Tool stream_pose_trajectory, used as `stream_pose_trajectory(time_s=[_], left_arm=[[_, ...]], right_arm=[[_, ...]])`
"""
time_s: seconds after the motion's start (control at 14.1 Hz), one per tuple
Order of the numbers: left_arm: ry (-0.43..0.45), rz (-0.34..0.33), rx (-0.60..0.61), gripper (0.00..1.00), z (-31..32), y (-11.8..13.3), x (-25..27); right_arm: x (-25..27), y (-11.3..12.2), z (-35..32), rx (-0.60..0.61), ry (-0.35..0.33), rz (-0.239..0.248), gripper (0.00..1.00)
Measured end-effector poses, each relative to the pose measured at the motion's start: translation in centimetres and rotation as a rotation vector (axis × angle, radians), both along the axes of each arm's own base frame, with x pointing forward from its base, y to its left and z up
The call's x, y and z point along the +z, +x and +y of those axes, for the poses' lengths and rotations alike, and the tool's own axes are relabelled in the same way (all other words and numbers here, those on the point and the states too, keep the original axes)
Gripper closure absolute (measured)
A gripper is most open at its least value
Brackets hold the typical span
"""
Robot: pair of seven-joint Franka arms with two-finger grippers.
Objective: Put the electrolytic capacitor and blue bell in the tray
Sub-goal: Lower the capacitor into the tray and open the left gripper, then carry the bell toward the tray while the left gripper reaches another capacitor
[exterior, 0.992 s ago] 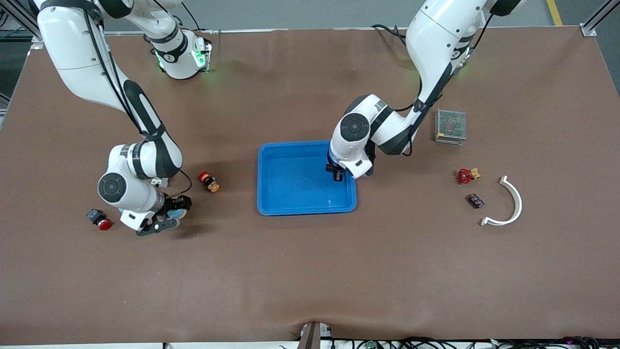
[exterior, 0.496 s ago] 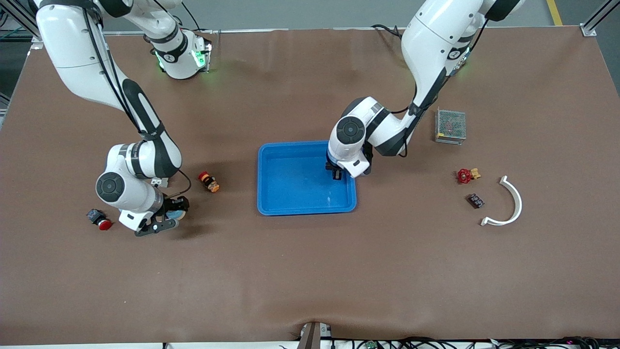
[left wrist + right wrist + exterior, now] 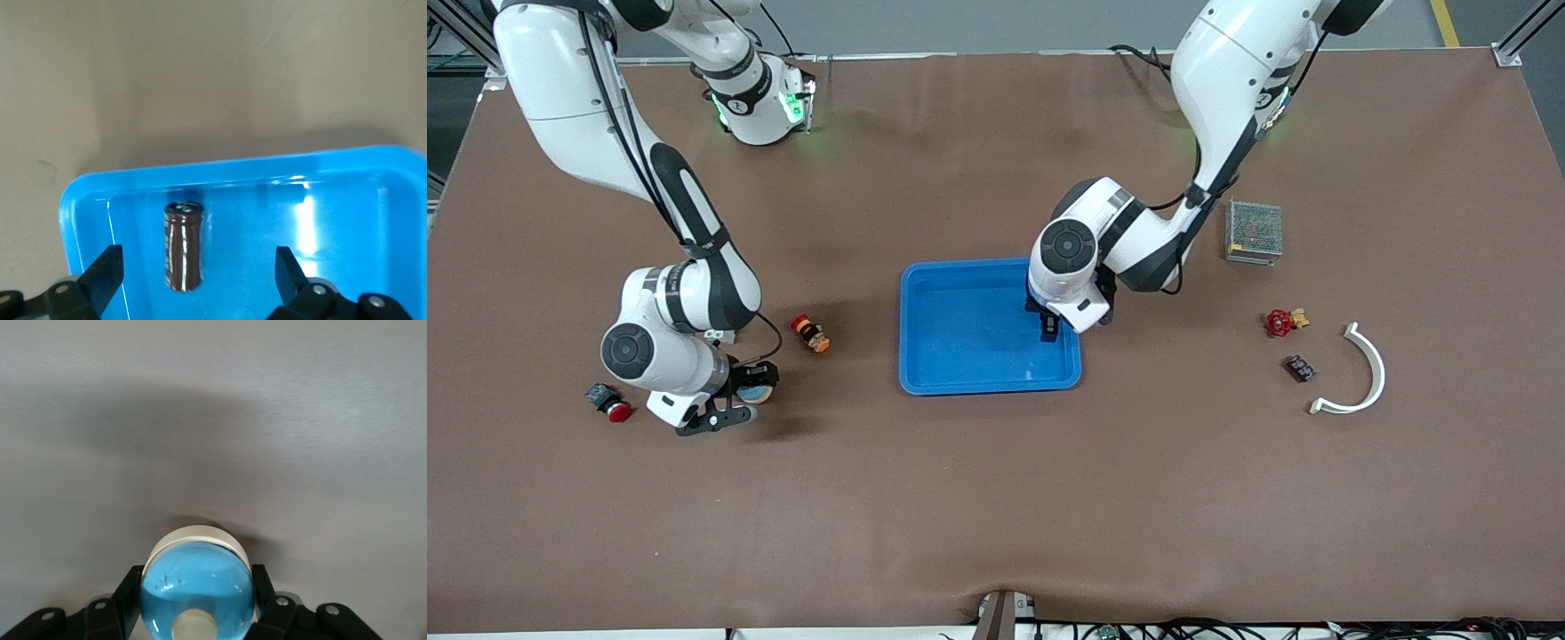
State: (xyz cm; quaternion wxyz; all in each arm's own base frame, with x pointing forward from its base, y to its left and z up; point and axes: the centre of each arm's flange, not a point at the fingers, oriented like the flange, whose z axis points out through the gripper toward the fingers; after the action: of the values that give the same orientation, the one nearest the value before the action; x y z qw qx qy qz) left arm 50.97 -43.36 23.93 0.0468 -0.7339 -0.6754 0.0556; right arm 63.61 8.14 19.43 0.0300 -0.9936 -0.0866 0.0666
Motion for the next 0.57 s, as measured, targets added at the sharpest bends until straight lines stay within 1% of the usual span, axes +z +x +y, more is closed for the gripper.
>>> stream_pose_trajectory(time_s=[0.14,0.21,0.43,0.57], left_arm=[[-0.008,-0.018,-0.024,0.0,2.4,2.4,2.7],[-0.006,-0.013,-0.046,0.0,4.3,3.5,3.7],[0.012,0.034,-0.13,0.0,10.3,6.2,5.3],[0.045,0.063,-0.196,0.0,14.3,7.5,5.6]], right_arm=[[2.2,-0.2,4.1,-0.08,0.015,0.036,0.31],[3.3,-0.7,6.5,-0.116,0.013,0.049,0.31],[5.2,-2.8,13.8,-0.225,-0.015,0.055,0.31],[5.5,-4.7,18.5,-0.289,-0.037,0.057,0.31]])
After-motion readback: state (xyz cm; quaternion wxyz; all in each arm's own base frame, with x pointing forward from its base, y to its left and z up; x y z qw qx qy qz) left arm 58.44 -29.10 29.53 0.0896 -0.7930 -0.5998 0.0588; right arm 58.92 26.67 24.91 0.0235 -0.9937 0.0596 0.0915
